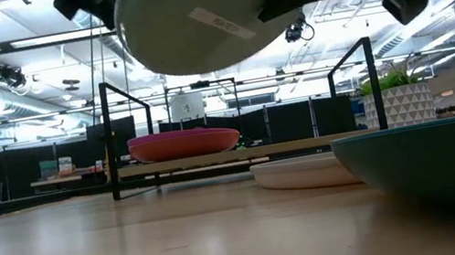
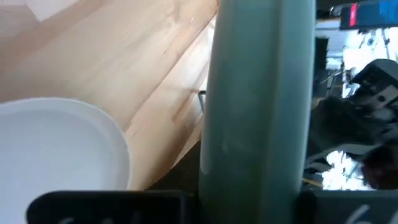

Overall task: Place and stack plates onto a shelf
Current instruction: Put the light blue plate on the shelf

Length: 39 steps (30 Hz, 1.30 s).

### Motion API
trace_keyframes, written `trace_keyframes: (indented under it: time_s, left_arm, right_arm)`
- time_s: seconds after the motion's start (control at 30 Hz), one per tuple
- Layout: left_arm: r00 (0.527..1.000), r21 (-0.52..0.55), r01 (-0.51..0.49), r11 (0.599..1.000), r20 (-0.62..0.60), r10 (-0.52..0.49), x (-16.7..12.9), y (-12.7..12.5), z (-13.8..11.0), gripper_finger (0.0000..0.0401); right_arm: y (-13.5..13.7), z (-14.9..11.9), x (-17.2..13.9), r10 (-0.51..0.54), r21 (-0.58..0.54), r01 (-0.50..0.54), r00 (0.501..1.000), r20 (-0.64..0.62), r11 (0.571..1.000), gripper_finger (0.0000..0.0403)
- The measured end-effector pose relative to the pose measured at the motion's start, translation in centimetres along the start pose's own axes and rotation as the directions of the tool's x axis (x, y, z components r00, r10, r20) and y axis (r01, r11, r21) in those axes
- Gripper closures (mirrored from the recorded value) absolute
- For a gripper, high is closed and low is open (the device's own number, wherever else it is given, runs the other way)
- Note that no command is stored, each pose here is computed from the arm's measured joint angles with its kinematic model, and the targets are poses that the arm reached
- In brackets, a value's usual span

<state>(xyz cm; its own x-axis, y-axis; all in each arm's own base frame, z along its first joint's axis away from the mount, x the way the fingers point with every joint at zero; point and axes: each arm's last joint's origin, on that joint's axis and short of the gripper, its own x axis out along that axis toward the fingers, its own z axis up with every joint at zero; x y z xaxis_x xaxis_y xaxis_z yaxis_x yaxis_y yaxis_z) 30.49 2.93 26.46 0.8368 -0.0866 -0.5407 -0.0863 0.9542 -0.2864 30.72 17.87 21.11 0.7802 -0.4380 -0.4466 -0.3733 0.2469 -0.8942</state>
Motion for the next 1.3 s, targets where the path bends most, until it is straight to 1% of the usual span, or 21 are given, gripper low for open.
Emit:
trace_keyframes:
  time_s: [0.07,0.13,0.23,0.33,0.43,0.5,0.57,0.67,0.73,0.87,0.93,1.03,1.13,1.23,1.3]
  left_arm:
    - [0.996,0.06,-0.082,0.995,0.045,0.08,-1.1,0.1,0.5,0.0239]
    - [0.985,0.113,-0.148,0.982,0.102,0.137,-2.2,0.1,1.0,0.0234]
    - [0.973,0.156,-0.183,0.971,0.169,0.157,-4.1,-0.7,1.6,0.0233]
    - [0.962,0.178,-0.196,0.964,0.225,0.154,-5.7,-2.0,1.9,0.0233]
    - [0.95,0.192,-0.2,0.961,0.277,0.142,-7.0,-3.5,1.9,0.0232]
    - [0.95,0.206,-0.191,0.96,0.287,0.127,-7.5,-4.5,1.7,0.0232]
    - [0.949,0.219,-0.178,0.959,0.295,0.109,-7.9,-5.3,1.6,0.0232]
    - [0.955,0.235,-0.162,0.958,0.284,0.092,-8.0,-6.2,1.2,0.0232]
    - [0.957,0.239,-0.161,0.957,0.275,0.092,-8.0,-6.6,0.9,0.0232]
    - [0.958,0.248,-0.165,0.955,0.272,0.094,-8.0,-7.4,0.5,0.0232]
    - [0.957,0.234,-0.167,0.958,0.272,0.1,-8.0,-7.8,0.3,0.0232]
    - [0.956,0.227,-0.165,0.96,0.275,0.099,-8.0,-8.5,0.1,0.0232]
    - [0.961,0.239,-0.136,0.961,0.268,0.069,-8.1,-9.4,-0.3,0.0232]
    - [0.962,0.253,-0.124,0.96,0.266,0.054,-8.2,-10.0,-0.6,0.0232]
    - [0.961,0.256,-0.131,0.958,0.27,0.059,-8.3,-10.3,-0.7,0.0232]
  right_arm:
    - [0.2,-0.2,0.0,0.009,0.014,-0.009,1.0,-0.017,1.0,0.034]
    - [0.3,-0.5,0.0,0.008,0.032,-0.007,0.999,-0.049,0.999,0.034]
    - [0.3,-1.2,0.5,0.012,0.066,-0.005,0.994,-0.108,0.998,0.0343]
    - [0.2,-2.3,1.4,0.033,0.141,-0.009,0.985,-0.169,0.99,0.0343]
    - [-0.3,-3.8,2.8,0.059,0.243,0.001,0.969,-0.24,0.97,0.0342]
    - [-0.7,-4.9,3.8,0.074,0.31,0.021,0.954,-0.29,0.951,0.0342]
    - [-1.2,-6.0,4.7,0.083,0.382,0.053,0.94,-0.331,0.923,0.0343]
    - [-1.8,-7.3,5.9,0.093,0.462,0.101,0.921,-0.379,0.881,0.0343]
    - [-2.0,-8.1,6.5,0.1,0.479,0.121,0.906,-0.41,0.869,0.0343]
    - [-2.4,-9.4,7.2,0.077,0.473,0.182,0.875,-0.478,0.862,0.0344]
    - [-2.6,-10.1,7.6,0.093,0.491,0.192,0.862,-0.498,0.85,0.0344]
    - [-2.7,-11.4,8.2,0.16,0.549,0.179,0.843,-0.513,0.816,0.0344]
    - [-2.7,-12.7,8.7,0.222,0.601,0.187,0.813,-0.539,0.777,0.0344]
    - [-2.6,-13.9,8.9,0.256,0.614,0.206,0.775,-0.578,0.762,0.0344]
    - [-2.6,-14.4,9.0,0.28,0.623,0.203,0.76,-0.587,0.756,0.0344]
